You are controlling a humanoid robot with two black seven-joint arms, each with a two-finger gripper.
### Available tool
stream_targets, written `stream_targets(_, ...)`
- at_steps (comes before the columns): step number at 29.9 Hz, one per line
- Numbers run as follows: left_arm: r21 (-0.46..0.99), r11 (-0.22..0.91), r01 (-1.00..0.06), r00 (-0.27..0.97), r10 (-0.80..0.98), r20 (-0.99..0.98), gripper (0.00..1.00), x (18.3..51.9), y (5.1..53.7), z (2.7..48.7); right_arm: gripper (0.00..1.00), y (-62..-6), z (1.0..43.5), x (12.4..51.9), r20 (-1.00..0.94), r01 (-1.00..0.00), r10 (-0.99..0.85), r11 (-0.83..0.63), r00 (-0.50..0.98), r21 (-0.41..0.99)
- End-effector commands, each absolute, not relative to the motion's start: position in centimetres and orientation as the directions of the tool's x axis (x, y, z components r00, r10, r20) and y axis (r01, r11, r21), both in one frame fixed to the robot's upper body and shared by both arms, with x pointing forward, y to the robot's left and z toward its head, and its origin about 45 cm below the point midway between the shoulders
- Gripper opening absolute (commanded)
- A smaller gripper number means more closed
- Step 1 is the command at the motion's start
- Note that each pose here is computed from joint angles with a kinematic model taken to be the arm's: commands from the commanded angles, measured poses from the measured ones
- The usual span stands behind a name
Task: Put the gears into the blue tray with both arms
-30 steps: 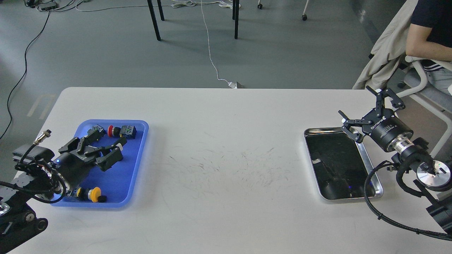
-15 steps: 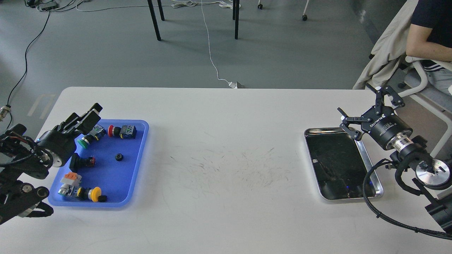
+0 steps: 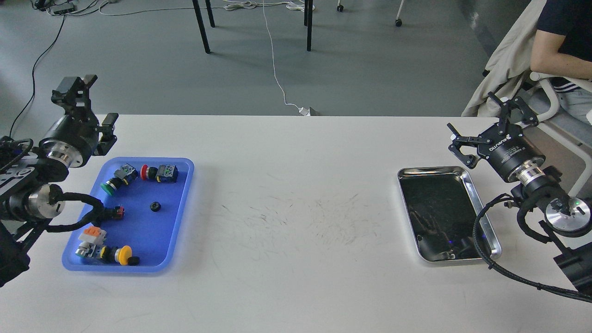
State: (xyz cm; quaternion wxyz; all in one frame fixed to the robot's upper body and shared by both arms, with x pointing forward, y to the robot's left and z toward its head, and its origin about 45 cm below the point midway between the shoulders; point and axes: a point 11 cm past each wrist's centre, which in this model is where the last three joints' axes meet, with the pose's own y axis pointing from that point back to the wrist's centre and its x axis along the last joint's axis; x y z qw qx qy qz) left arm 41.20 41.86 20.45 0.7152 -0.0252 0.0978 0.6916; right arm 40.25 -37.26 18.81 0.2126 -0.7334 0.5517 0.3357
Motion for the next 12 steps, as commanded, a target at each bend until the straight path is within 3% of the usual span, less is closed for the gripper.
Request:
stream_targets(1,0.088,0.064,-0.994,0.038,0.962,-0.271,1.0,41.17,42.36,19.63,0.99,-36.62,18.71,40.38,-0.723,-0.945,-0.668,-0.32,0.176,0.066)
stream_targets(12,0.06,0.071,-0.996,0.042,0.923,-0.383,1.0,40.94,43.2,19.39,0.99,-35.82,18.18,40.34,-0.744,-0.946,-0.646,-0.319,0.173,0.058)
